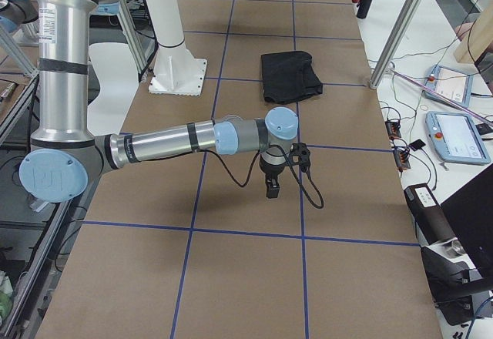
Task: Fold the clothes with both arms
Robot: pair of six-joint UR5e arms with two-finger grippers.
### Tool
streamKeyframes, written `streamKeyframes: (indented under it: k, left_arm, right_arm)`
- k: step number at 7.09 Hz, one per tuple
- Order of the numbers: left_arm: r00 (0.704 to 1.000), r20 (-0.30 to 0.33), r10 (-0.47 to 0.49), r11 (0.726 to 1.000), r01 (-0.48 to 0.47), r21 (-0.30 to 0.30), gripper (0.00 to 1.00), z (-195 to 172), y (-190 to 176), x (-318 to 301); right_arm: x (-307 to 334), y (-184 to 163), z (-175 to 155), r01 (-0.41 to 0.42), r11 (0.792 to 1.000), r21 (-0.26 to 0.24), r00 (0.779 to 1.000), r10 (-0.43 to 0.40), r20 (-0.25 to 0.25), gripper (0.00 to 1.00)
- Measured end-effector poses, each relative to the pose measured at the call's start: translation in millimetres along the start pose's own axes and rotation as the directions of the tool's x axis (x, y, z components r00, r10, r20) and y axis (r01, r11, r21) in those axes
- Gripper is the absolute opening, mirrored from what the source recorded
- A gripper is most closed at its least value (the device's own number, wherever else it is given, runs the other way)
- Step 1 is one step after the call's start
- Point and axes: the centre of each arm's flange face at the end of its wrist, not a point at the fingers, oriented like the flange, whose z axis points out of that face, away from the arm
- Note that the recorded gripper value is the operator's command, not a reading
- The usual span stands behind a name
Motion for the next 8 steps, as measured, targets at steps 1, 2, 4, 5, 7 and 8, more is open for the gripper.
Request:
streamKeyframes:
  k: [1, 2, 4, 5, 7, 8]
  left_arm:
    - [1.000, 0.003, 0.026, 0.999, -0.026, 0.020, 1.00, -5.3, -3.1, 4.6]
    - [0.999, 0.006, 0.031, 0.999, -0.031, 0.040, 1.00, -12.6, -11.7, 10.3]
    - [1.000, 0.007, 0.014, 0.998, -0.015, 0.057, 1.00, -20.9, -18.5, 17.0]
    - [1.000, 0.007, 0.009, 0.998, -0.009, 0.055, 1.00, -19.6, -15.5, 16.3]
    - [1.000, 0.007, 0.002, 0.999, -0.003, 0.051, 1.00, -17.4, -6.5, 14.9]
    - [1.000, 0.005, 0.000, 0.999, -0.001, 0.050, 1.00, -16.7, -4.7, 14.7]
  right_arm:
    - [3.1, -3.8, 3.2, -0.013, 1.000, -0.005, 1.000, 0.013, -0.001, 1.00]
    - [3.4, -11.9, 3.0, -0.019, 1.000, -0.003, 1.000, 0.019, -0.002, 1.00]
    - [5.2, -29.6, -4.9, -0.024, 1.000, 0.017, 1.000, 0.024, 0.000, 1.00]
    - [4.4, -32.3, -9.7, -0.020, 0.999, 0.029, 1.000, 0.020, -0.001, 1.00]
    - [8.8, -28.5, -7.8, -0.029, 0.999, 0.025, 1.000, 0.029, -0.005, 1.00]
    - [10.3, -27.9, -6.6, -0.032, 0.999, 0.022, 0.999, 0.032, -0.005, 1.00]
